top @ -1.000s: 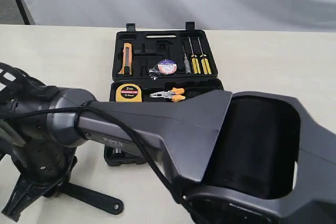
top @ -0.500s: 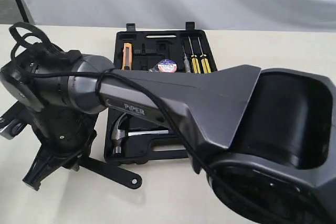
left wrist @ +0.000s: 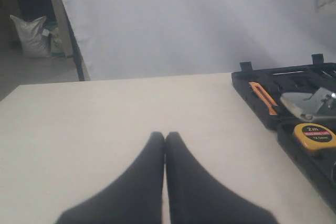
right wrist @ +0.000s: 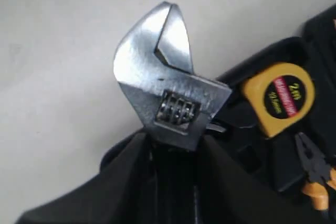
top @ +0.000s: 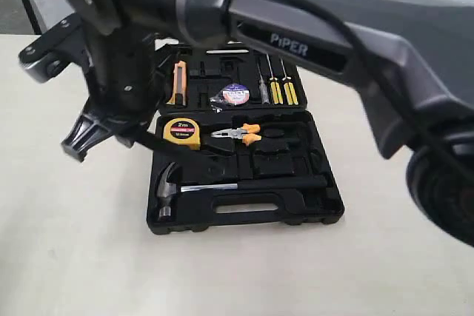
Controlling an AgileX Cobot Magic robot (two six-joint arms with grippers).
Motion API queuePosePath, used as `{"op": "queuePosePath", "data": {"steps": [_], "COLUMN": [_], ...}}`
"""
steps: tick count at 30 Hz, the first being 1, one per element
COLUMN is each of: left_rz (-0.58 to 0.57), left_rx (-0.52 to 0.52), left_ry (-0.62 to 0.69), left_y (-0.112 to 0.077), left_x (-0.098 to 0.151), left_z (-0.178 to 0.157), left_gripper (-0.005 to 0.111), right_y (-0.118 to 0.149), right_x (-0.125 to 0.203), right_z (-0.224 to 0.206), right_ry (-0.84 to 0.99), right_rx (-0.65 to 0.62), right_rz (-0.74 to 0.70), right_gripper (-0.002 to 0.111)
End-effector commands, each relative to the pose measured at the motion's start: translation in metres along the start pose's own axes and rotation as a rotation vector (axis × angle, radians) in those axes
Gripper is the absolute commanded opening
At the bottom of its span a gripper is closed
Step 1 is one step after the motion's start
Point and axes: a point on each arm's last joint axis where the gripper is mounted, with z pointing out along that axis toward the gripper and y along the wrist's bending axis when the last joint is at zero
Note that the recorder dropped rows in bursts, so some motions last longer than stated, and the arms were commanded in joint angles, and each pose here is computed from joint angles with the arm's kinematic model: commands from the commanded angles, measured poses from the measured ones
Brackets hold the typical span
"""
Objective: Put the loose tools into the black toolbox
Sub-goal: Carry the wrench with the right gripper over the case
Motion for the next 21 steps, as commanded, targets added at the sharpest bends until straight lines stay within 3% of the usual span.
{"op": "queuePosePath", "data": {"steps": [1, 5, 9, 15, 21], "left_rz": [-0.022, -0.022, -0.022, -0.022, -0.022], "left_rx": [0.014, 0.014, 0.014, 0.014, 0.014], "left_ry": [-0.007, -0.007, -0.007, -0.007, -0.007], "left_y": [0.0, 0.0, 0.0, 0.0, 0.0], "left_x": [0.002, 0.002, 0.002, 0.002, 0.002], "left_z": [-0.001, -0.001, -0.001, -0.001, -0.001], "left_gripper": [0.001, 0.001, 0.001, 0.001, 0.001], "right_y": [-0.034, -0.063, -0.082, -0.083, -0.084], "right_x": [0.018, 0.049, 0.078, 0.097, 0.093], "right_z": [-0.008, 0.001, 0.016, 0.045, 0.059], "right_ry": [0.029, 0.125, 0.195, 0.223, 0.131], "right_rx": [0.031, 0.033, 0.014, 0.004, 0.046], "right_rz": [-0.001, 0.007, -0.074, -0.25, -0.27], "right_gripper": [0.0, 0.0, 0.0, 0.0, 0.0]}}
